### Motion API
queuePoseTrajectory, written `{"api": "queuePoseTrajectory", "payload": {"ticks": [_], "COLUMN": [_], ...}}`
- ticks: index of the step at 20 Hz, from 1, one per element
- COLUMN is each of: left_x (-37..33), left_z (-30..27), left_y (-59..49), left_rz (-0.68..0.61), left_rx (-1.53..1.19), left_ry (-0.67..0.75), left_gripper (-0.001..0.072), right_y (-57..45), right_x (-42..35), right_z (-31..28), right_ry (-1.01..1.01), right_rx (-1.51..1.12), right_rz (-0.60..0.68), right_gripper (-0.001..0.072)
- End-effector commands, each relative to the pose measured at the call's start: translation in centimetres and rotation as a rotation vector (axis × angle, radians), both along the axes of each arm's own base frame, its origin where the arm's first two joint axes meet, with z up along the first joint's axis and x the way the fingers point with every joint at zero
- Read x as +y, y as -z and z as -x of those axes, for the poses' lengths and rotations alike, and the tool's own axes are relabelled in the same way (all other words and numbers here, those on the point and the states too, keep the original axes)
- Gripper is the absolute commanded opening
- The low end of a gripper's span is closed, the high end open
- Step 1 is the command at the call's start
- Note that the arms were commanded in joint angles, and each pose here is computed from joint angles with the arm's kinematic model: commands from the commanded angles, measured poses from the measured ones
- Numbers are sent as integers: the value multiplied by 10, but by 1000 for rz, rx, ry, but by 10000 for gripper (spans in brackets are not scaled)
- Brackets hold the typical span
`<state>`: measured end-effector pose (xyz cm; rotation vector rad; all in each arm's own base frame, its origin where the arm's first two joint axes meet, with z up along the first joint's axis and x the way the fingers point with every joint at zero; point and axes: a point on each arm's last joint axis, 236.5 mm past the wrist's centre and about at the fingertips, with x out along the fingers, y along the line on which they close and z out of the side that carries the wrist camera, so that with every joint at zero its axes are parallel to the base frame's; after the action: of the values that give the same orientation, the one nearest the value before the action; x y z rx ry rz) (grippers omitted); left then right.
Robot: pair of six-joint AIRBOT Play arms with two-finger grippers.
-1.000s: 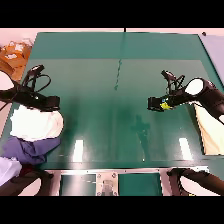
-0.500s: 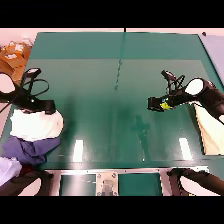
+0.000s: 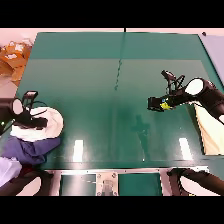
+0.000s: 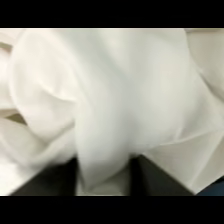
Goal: Fold the shirts.
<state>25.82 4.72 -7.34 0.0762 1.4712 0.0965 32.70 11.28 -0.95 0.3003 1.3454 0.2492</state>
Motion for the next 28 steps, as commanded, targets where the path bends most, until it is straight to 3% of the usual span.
{"api": "queuePoseTrajectory", "payload": {"ticks": [1, 6, 11, 17, 18, 19, 22, 26, 28], "left_x": [-7, -46, -196, -348, -367, -378, -342, -234, -192], "left_z": [-1, -54, -104, -88, -86, -86, -99, -109, -108], "left_y": [12, -85, -240, -202, -183, -164, -137, -139, -124], "left_rz": [45, 172, 365, 499, 516, 520, 409, 288, 268], "left_rx": [-12, -135, -507, -469, -432, -391, -318, -179, -108], "left_ry": [-19, 37, 363, 608, 621, 622, 596, 416, 315], "left_gripper": [25, 24, 23, 29, 279, 720, 720, 720, 720], "right_y": [0, 0, 0, -1, -1, -1, 2, 3, 2], "right_x": [0, 0, 0, 0, 0, 0, 0, -2, -2], "right_z": [0, 0, 0, -5, -5, -5, 11, 15, 2], "right_ry": [0, -1, 0, 8, 8, 8, -24, -32, -9], "right_rx": [0, 0, 0, -19, -19, -19, 40, 59, 11], "right_rz": [0, 0, 0, -1, -1, -1, 4, 13, 8], "right_gripper": [17, 18, 18, 18, 17, 18, 18, 19, 131]}}
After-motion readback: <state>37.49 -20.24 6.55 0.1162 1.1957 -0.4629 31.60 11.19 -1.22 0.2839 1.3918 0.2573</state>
